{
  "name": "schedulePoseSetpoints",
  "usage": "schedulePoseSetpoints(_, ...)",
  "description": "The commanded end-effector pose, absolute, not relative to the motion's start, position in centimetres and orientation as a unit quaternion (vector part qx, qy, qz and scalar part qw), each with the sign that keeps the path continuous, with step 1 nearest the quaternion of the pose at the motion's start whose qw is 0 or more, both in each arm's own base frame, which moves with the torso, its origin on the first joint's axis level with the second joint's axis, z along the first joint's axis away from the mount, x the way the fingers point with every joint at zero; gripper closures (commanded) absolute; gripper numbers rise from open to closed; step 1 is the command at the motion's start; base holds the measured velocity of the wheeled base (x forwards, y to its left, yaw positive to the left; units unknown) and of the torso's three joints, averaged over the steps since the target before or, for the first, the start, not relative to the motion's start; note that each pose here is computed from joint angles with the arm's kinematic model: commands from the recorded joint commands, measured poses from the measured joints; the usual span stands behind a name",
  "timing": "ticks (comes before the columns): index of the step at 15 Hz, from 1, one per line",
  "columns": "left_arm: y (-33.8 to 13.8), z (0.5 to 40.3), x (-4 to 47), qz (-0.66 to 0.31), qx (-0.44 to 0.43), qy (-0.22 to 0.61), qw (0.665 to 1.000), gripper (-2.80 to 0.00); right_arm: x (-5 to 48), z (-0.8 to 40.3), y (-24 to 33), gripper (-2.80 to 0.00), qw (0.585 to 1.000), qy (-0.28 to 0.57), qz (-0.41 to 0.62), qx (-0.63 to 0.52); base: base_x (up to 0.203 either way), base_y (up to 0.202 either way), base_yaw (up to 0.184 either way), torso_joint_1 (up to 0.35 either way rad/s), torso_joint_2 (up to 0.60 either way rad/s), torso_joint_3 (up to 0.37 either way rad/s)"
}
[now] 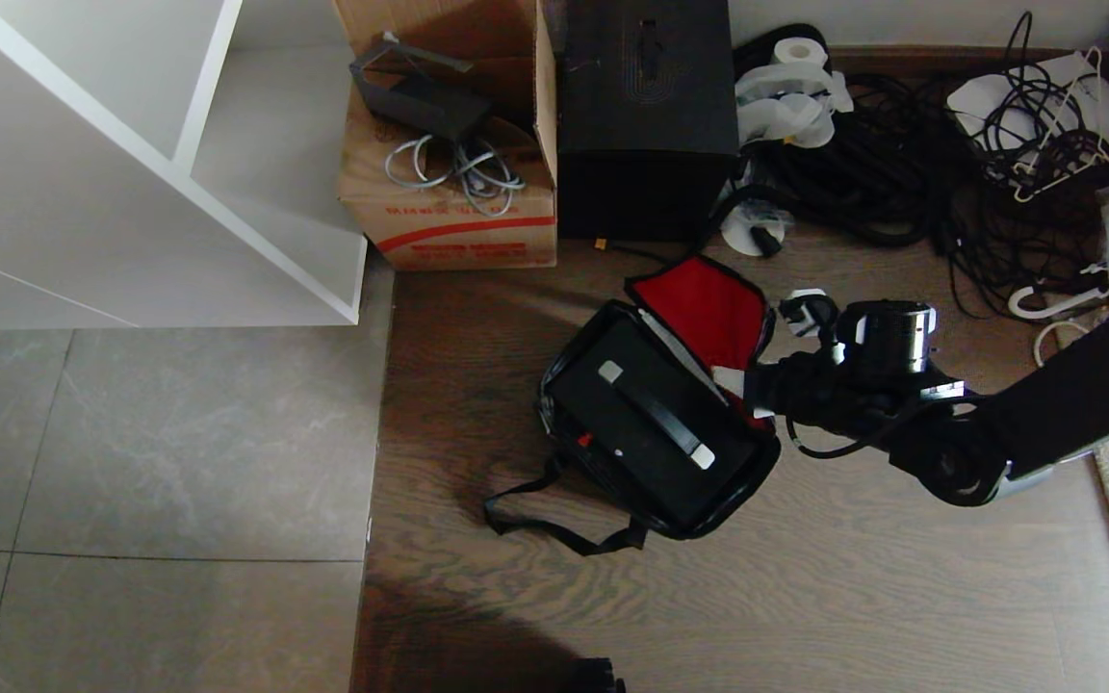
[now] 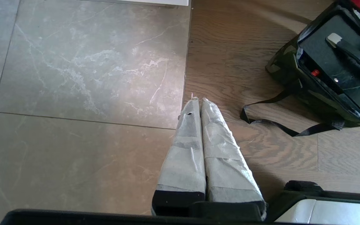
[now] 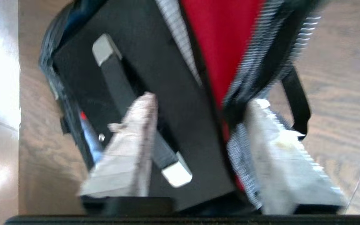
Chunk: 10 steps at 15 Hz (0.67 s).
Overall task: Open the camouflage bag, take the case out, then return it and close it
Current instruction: Close the top of the storage box
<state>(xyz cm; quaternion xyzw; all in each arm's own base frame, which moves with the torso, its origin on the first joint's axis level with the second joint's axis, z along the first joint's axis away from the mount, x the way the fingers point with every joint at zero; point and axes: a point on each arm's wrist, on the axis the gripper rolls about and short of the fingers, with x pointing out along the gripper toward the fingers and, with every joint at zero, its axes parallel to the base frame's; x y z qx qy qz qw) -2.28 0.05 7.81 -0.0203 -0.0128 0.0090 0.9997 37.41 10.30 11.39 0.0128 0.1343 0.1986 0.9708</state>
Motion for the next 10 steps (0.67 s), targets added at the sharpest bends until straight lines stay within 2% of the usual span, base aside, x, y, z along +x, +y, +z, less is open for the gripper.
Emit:
schedulePoseSetpoints(1,0.05,7.57,-2.22,0.009,-0.021,-0.009,1.0,0.0,36.64,10.93,10.85,-2.8,0.968,0.142,0.208,0.013,0.0,0.0,0.0,0.0,0.0,0.0)
schedulePoseSetpoints(3,0.04,7.6,-2.22,0.01,-0.021,-0.009,1.0,0.0,36.39,10.69,11.27,-2.8,0.967,0.135,0.214,0.018,0.0,0.0,0.0,0.0,0.0,0.0)
schedulePoseSetpoints(4,0.04,7.56,-2.21,0.01,-0.021,-0.009,1.0,0.0,36.57,10.6,11.32,0.0,0.968,0.129,0.213,0.021,0.0,0.0,0.0,0.0,0.0,0.0)
schedulePoseSetpoints(10,0.04,7.59,-2.22,0.01,-0.021,-0.009,1.0,0.0,37.16,10.69,11.43,0.0,0.97,0.113,0.213,0.022,0.0,0.0,0.0,0.0,0.0,0.0)
